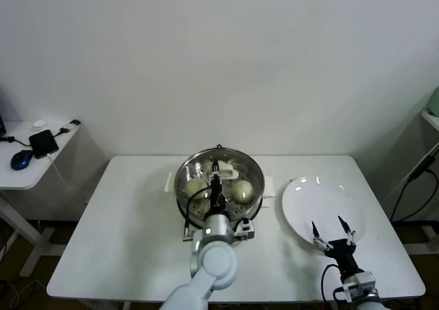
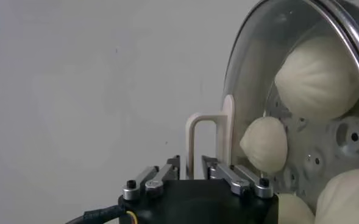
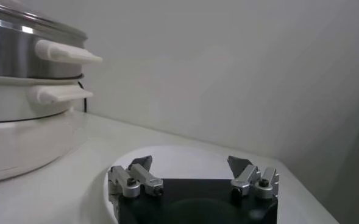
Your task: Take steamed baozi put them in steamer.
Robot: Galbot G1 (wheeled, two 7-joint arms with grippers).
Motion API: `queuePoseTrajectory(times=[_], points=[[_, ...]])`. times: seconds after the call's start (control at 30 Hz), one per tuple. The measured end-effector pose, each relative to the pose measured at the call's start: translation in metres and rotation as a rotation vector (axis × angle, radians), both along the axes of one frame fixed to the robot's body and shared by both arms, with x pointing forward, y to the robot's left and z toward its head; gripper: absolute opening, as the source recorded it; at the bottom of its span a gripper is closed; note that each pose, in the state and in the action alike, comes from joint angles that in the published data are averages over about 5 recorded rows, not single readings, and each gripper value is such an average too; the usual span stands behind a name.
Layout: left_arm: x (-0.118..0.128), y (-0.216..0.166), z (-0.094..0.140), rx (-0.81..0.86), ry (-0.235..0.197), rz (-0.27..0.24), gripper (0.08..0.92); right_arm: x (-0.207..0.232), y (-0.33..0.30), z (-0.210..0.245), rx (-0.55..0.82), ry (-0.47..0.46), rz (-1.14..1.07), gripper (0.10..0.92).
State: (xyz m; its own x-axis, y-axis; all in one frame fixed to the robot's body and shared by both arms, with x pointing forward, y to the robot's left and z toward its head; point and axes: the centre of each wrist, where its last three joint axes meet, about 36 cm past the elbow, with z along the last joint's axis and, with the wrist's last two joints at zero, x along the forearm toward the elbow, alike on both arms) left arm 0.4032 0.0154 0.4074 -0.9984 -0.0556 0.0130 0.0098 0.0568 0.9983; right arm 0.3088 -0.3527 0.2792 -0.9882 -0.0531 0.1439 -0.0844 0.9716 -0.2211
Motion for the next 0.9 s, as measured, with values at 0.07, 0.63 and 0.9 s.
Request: queuePoseTrajectory(times=[0.07, 0.63, 0.9], points=[[0.0, 0.001, 0.002, -0.001, -0.002, -0.003, 0.419, 0.0, 0.0, 0.001, -0.003, -0.003, 0.002, 0.823], [-0.04, 0.023, 0.037, -0.151, -0.006, -0.08, 0.816, 0.001, -0.001, 0.017, 0.009, 0.028, 0.023, 0.823], [-0.044, 0.069, 0.068, -0.451, -0.041, -0.029, 0.823, 0.002, 0.0, 0.023, 0.041, -0.004, 0.008, 0.823]])
